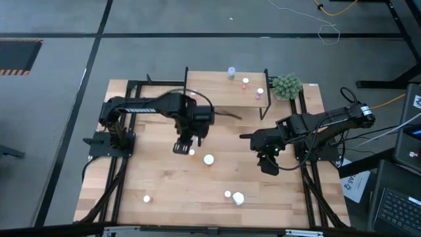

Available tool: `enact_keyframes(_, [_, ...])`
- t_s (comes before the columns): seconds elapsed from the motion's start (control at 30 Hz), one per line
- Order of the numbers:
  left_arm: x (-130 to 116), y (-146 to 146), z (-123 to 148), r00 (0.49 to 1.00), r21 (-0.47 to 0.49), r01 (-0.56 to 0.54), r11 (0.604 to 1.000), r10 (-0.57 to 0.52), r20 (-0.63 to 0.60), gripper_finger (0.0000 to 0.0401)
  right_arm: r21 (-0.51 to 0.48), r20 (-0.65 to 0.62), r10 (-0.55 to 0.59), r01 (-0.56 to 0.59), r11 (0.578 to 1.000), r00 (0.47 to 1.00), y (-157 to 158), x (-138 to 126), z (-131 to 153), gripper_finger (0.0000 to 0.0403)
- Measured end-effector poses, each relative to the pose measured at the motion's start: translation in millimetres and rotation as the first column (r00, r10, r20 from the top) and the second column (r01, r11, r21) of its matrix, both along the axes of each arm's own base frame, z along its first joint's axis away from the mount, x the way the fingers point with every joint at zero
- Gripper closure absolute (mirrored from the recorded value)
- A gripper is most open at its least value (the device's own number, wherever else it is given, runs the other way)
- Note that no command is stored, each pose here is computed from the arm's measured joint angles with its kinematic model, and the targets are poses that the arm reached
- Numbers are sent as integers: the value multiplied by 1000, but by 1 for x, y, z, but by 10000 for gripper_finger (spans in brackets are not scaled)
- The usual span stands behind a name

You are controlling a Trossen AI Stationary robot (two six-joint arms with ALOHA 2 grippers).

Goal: Pick and place medicine bottles onto shelf by color
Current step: Put the white pill bottle on the shelf

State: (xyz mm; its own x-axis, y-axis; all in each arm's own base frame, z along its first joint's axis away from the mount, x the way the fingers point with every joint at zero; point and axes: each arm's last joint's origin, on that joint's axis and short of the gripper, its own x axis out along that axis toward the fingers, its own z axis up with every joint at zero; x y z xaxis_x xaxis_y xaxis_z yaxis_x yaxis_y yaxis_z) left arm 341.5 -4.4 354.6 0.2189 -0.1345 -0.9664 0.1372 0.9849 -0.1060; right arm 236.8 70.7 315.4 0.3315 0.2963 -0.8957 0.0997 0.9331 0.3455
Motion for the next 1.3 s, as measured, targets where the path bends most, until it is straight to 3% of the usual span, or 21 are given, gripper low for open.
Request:
enact_keyframes(0.17, [13, -6, -39, 995, 41, 91, 995, -92, 25, 246, 5, 19, 0, 0, 1000, 1000, 0, 2, 1, 224])
enact_keyframes(0.3, [21, -2, -66, 995, 133, 68, 989, -76, 57, 246, 5, 18, 0, 0, 1000, 1000, 0, 2, 1, 224])
enact_keyframes(0.47, [24, 1, -91, 995, 183, 45, 982, -60, 75, 246, 5, 19, 2, -3, 1000, 1000, 0, 2, 1, 224])
enact_keyframes(0.83, [18, 34, -111, 998, 185, -54, 981, 47, 39, 246, -61, 39, -28, 30, 998, 999, -2, 2, 0, 224])
enact_keyframes(1.3, [21, 43, -109, 997, 204, -15, 979, -2, 79, 246, -61, 39, -29, 31, 998, 999, -2, 2, 0, 224])
